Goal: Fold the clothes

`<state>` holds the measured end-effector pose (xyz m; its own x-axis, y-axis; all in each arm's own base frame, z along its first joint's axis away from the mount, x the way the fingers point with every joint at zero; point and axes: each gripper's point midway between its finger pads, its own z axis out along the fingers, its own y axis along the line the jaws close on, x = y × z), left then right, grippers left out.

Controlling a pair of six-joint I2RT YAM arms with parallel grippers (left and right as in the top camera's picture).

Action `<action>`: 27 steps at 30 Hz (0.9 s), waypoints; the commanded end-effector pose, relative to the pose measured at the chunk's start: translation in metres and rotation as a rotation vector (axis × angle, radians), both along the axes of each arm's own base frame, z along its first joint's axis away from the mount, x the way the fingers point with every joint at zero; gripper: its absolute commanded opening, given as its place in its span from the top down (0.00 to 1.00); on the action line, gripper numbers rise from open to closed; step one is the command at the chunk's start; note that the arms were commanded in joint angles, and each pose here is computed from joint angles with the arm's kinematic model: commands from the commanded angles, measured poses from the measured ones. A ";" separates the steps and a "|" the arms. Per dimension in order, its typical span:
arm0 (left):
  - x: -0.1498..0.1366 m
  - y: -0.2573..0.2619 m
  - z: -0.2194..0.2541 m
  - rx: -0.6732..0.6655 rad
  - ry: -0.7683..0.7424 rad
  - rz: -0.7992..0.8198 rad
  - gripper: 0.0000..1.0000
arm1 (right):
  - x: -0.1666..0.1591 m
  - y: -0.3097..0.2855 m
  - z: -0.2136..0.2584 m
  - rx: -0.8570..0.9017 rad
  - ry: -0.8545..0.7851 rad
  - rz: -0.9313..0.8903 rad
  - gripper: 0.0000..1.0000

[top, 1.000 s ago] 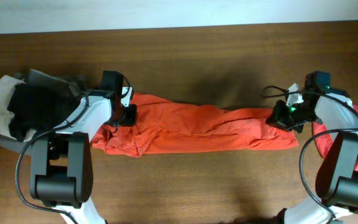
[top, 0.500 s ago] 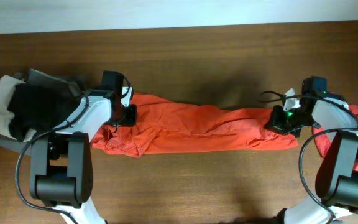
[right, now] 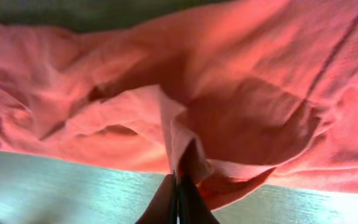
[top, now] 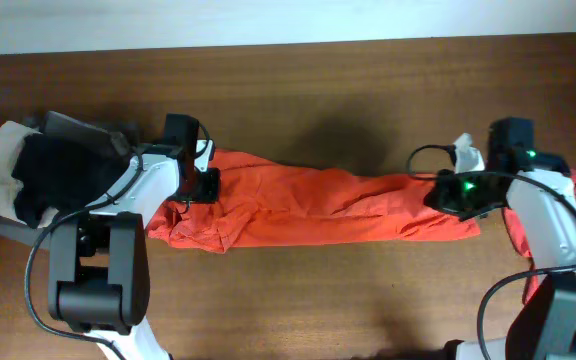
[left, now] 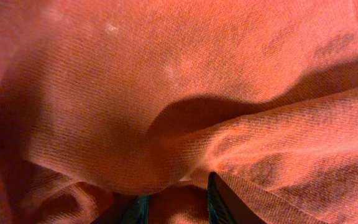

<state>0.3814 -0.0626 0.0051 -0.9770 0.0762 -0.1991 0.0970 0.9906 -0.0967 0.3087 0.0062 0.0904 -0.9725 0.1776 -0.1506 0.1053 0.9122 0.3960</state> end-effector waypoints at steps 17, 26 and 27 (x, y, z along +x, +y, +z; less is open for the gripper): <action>-0.007 0.001 -0.001 0.014 0.014 -0.025 0.69 | -0.059 -0.051 -0.023 -0.484 0.324 -0.421 0.55; -0.007 0.001 0.000 0.013 0.014 -0.025 0.69 | -0.022 0.000 -0.025 -0.186 0.175 -0.205 0.48; -0.007 0.001 -0.001 0.014 0.014 -0.025 0.69 | -0.022 0.000 -0.025 -0.185 0.172 -0.207 0.47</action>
<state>0.3789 -0.0622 0.0046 -0.9790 0.0769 -0.1886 0.0963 0.9907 -0.0964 0.2843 -0.0201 0.0625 -0.8929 0.4454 -0.0652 0.4429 0.8952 0.0498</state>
